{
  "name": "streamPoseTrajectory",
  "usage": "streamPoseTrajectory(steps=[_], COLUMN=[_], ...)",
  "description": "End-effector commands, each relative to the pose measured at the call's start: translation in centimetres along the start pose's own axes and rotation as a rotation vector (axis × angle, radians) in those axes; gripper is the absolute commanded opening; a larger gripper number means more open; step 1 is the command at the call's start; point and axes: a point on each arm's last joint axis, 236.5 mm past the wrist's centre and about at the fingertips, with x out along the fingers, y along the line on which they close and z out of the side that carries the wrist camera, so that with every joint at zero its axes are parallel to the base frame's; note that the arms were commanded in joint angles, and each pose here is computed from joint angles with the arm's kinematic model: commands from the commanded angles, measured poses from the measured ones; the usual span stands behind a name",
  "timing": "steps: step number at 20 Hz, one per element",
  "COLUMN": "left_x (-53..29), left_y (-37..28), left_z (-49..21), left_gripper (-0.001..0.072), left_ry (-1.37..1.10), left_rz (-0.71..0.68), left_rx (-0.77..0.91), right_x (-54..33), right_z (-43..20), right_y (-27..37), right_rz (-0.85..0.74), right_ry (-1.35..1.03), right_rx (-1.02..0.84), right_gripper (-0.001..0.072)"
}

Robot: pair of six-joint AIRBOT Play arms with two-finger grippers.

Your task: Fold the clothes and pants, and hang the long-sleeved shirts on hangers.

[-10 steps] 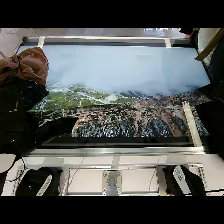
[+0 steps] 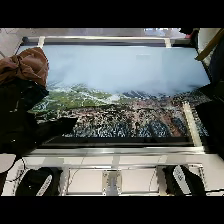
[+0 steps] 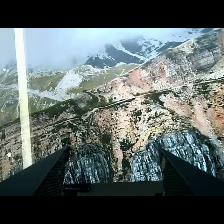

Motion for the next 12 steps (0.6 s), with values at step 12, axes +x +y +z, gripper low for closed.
streamPoseTrajectory(steps=[12], left_x=[-14.0], left_y=[19.3], left_z=[14.3], left_gripper=[0.0697], left_ry=[-0.28], left_rz=[1.069], left_rx=[0.308], right_x=[-1.5], right_z=[8.6], right_y=[-1.1], right_rz=[-0.046], right_ry=[-0.37], right_rx=[0.002], right_gripper=[0.0626])
